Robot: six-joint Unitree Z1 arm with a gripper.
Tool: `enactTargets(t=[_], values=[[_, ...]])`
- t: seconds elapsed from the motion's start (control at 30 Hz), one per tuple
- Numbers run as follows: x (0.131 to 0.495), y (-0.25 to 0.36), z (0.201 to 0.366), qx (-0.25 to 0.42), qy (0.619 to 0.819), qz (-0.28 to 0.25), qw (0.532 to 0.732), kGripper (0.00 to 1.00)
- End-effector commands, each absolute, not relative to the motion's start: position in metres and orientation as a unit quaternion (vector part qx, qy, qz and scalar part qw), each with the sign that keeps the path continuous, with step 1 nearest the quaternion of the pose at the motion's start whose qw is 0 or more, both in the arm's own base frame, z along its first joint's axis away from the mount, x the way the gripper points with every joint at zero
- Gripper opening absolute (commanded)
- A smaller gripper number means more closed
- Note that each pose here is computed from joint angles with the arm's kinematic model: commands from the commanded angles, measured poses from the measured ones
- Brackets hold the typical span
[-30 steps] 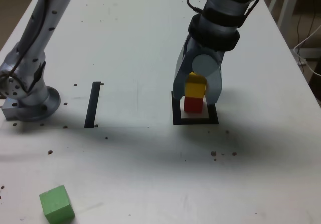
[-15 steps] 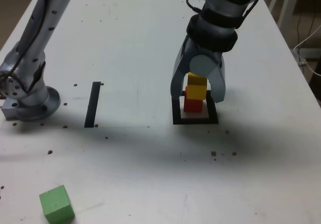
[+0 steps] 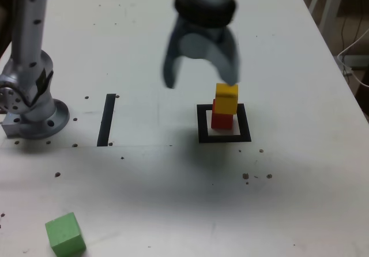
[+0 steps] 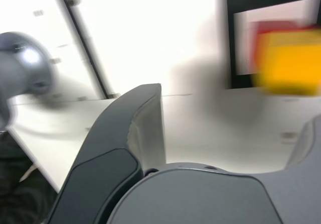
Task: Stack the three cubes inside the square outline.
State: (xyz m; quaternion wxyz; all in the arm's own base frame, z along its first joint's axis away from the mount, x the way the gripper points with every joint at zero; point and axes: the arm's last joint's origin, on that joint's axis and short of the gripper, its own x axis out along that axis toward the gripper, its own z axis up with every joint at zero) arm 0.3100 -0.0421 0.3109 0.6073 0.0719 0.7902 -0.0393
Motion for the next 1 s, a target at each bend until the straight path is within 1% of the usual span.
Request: enactTargets(t=[0.0,0.13,0.37,0.57,0.77,0.97], values=[[0.291,-0.048,0.319,0.08,0.788,-0.043,0.609,0.99],[0.266,-0.063,0.32,0.095,0.791,-0.052,0.602,0.99],[0.219,-0.093,0.317,0.116,0.796,-0.068,0.591,0.99],[0.187,-0.117,0.318,0.115,0.795,-0.055,0.592,0.99],[0.169,-0.137,0.317,0.105,0.799,-0.034,0.591,0.99],[0.165,-0.147,0.314,0.107,0.802,-0.031,0.586,0.99]])
